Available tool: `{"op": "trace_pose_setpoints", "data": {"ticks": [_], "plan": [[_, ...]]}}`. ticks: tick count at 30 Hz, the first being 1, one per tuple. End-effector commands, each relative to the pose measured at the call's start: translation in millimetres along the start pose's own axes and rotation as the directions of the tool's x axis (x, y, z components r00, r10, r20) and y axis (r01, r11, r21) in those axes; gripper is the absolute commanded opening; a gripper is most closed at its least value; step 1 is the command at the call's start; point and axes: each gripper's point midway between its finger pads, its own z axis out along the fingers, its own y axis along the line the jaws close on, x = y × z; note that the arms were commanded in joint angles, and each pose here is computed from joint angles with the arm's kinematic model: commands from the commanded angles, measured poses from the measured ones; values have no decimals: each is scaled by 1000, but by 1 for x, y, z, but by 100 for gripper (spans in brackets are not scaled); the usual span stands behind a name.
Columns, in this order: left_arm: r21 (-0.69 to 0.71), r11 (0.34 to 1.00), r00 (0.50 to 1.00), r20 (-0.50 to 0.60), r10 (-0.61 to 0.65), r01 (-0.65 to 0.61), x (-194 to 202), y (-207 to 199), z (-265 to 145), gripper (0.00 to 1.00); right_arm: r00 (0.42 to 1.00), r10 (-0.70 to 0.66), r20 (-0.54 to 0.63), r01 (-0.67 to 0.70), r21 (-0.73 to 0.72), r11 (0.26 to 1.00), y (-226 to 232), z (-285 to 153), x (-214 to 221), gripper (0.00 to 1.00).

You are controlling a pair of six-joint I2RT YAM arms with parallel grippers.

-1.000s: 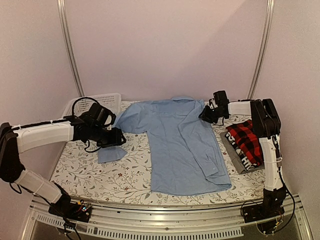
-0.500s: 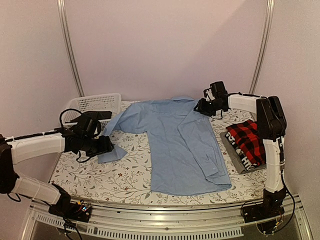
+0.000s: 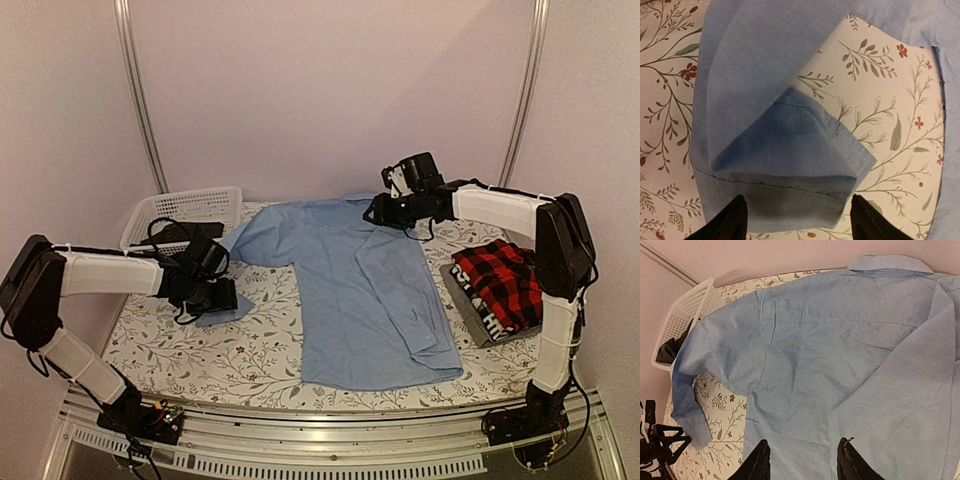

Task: Fold and stack the long sleeve shirts
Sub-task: Pick up the sleeve from the center of the board.

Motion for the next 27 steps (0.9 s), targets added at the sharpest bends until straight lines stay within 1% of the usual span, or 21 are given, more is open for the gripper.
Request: {"op": "trace_pose_setpoints", "data": {"ticks": [1,5,7,9,11,13,14,17,21,25,27], "plan": [[-86,995,998,31,54,-51,-2,-5,5,70,999,-34,34,34,0,999,19,-22,-3,45],[-78,993,996,27,90,-88,-1,-24,11,67,999,-48,25,49,-18,999,34,-26,8,45],[-96,990,995,22,101,-99,-1,-26,14,62,998,-54,18,54,-25,998,39,-27,13,45],[-126,987,994,15,105,-102,0,-23,17,47,998,-63,10,63,-25,998,44,-27,20,45],[-143,984,994,17,109,-105,-2,-21,16,26,997,-74,8,75,-24,997,49,-28,25,45],[-116,986,992,25,122,-119,-5,-27,11,7,996,-83,7,84,-31,996,55,-30,31,45],[-84,988,991,33,132,-129,-7,-35,5,1,996,-91,14,92,-38,995,59,-34,33,45],[17,983,981,65,180,-182,-13,-62,-16,0,992,-122,24,123,-45,991,69,-38,42,47],[230,950,977,64,204,-214,-18,-106,-51,0,970,-236,65,240,-73,968,97,-47,59,51],[315,925,977,67,203,-214,-25,-123,-75,0,938,-335,89,344,-136,929,126,-52,91,54],[350,913,978,65,200,-210,-28,-131,-83,0,920,-375,111,390,-170,905,142,-55,107,58]]}}
